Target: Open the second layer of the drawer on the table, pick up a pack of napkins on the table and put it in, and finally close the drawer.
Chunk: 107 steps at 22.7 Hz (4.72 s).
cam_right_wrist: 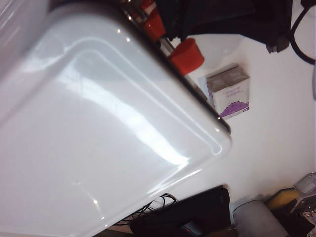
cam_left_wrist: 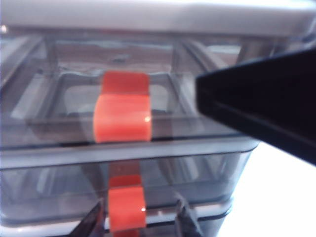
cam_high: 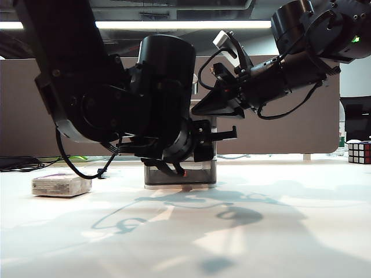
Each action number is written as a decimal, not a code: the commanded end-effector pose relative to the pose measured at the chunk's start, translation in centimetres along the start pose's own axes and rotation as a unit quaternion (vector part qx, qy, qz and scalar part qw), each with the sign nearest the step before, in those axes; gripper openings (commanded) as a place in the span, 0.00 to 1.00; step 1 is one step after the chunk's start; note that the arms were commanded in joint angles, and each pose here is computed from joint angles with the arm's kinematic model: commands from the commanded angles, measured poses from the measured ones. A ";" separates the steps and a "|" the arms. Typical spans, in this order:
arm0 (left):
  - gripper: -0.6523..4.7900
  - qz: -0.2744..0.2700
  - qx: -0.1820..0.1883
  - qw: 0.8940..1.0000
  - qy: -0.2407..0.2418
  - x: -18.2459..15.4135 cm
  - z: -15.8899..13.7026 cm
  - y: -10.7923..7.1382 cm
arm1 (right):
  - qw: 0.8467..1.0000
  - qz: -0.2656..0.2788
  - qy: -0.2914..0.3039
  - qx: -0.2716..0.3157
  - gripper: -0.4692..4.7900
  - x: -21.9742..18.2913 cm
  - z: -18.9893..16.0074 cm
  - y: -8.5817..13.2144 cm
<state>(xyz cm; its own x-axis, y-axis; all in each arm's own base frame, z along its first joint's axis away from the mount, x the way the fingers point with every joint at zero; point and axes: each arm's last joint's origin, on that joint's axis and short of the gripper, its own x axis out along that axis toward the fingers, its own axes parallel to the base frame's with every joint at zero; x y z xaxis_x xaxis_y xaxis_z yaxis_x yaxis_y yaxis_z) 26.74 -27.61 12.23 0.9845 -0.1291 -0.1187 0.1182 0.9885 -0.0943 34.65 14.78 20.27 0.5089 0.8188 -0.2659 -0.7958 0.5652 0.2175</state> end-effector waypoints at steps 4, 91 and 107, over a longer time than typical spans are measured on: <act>0.33 0.001 -0.005 1.000 -0.005 0.2 0.2 0.2 | 1.000 0.002 -0.008 -0.006 0.08 0.0 0.4 0.1; 0.11 -0.025 -0.017 0.999 -0.019 0.8 0.6 0.8 | 0.999 -0.003 -0.020 -0.029 0.08 1.9 0.8 -1.4; 0.11 -0.041 -0.048 0.998 0.010 -6.7 -0.3 1.8 | 0.999 -0.004 -0.025 -0.031 0.08 2.2 1.5 -1.5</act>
<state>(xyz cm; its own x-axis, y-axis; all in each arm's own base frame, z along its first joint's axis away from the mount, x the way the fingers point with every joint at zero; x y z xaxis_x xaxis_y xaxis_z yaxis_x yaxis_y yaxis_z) 20.99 -25.02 12.26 0.9662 -0.2190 -0.1361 0.1916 0.9630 -0.1894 37.30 15.77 20.12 0.5147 0.8210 -0.2472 -0.8082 0.5608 0.1798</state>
